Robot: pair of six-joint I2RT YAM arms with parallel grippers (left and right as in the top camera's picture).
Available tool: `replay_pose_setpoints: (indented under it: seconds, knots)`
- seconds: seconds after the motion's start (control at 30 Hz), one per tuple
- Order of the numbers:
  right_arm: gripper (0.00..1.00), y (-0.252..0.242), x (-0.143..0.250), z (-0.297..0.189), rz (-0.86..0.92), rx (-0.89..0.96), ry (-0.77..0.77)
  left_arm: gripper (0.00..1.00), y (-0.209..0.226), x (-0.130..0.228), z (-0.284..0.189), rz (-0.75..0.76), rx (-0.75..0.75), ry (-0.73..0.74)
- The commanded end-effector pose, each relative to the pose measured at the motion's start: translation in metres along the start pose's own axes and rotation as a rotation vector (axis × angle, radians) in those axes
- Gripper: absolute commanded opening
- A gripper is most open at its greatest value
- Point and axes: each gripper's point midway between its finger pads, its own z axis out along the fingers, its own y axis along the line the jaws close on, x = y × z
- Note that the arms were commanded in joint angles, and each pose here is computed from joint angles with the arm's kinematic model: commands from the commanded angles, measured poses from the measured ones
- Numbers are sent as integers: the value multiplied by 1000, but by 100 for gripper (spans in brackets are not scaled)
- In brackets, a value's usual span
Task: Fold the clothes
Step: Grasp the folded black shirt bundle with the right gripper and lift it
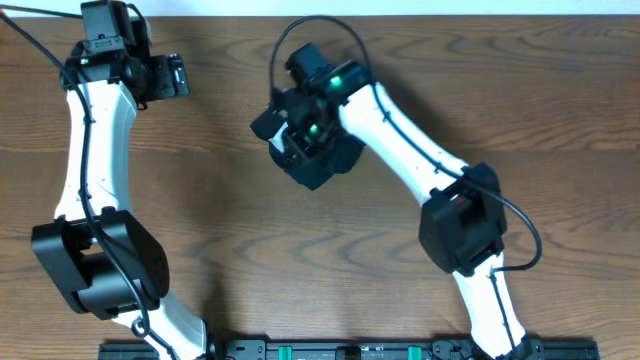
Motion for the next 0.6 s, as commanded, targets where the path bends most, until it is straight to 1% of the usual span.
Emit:
replay_pose_setpoints:
  seconds: [0.0, 0.13, 0.3, 0.43, 0.5, 0.57]
  knots:
    - [40, -38, -9, -30, -4, 114, -59, 96, -11, 3, 5, -9, 55, 13]
    - [40, -60, -3, -31, 22, 137, -40, 96, -14, 3, 4, -20, 70, 15]
    - [40, -68, 0, -29, 18, 157, -26, 96, -14, 3, 4, -20, 70, 15]
    - [39, -73, 10, -30, 26, 196, 17, 96, -14, 3, 4, -20, 70, 15]
    - [37, -75, 15, -29, 31, 200, 33, 96, -14, 3, 4, -20, 70, 15]
    - [31, -76, 17, -26, 28, 200, 40, 96, -14, 3, 4, -20, 70, 15]
